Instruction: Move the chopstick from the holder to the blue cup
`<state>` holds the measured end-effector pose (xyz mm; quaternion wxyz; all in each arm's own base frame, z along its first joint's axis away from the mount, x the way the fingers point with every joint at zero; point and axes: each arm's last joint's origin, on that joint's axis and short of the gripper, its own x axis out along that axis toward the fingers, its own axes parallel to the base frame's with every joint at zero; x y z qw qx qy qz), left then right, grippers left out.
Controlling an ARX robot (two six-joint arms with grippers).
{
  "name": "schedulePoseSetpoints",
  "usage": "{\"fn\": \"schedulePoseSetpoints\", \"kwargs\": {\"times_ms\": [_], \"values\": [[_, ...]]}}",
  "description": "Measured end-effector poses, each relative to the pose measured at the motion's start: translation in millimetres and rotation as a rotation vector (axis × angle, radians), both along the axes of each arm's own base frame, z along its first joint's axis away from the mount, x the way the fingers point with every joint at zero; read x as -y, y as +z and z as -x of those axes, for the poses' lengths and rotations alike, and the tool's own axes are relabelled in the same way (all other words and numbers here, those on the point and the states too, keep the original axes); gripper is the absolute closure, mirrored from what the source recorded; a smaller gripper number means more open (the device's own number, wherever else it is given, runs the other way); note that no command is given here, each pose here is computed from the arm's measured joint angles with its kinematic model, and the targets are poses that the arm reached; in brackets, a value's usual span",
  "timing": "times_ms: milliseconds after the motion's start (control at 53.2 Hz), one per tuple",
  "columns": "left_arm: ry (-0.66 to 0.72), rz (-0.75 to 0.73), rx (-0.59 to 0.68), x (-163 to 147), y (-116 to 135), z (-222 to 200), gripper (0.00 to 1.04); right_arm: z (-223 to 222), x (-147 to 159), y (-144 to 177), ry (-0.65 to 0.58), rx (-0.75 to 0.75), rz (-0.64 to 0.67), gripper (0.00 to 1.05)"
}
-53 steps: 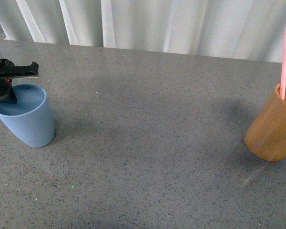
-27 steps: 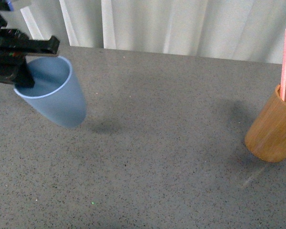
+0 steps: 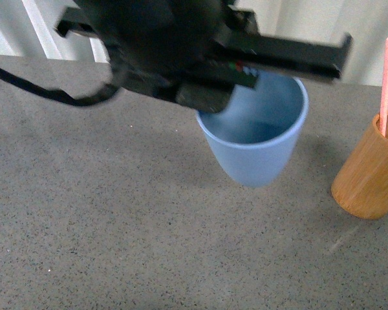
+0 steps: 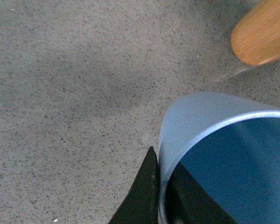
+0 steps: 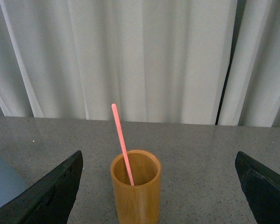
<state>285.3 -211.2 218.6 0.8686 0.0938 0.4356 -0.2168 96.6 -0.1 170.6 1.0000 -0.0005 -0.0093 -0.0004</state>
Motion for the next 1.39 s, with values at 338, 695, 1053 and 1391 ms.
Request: {"fn": "schedulePoseSetpoints", "kwargs": {"times_ms": [338, 695, 1053, 1391], "values": [[-0.004, -0.089, -0.041, 24, -46, -6, 1.01, 0, 0, 0, 0.000, 0.000, 0.000, 0.10], [0.043, -0.152, -0.020, 19, -65, -25, 1.01, 0, 0, 0, 0.000, 0.000, 0.000, 0.10], [0.037, -0.174, -0.051, 17, -74, -24, 1.01, 0, 0, 0, 0.000, 0.000, 0.000, 0.10], [0.031, -0.174, -0.069, 19, -79, -22, 1.01, 0, 0, 0, 0.000, 0.000, 0.000, 0.10]]}}
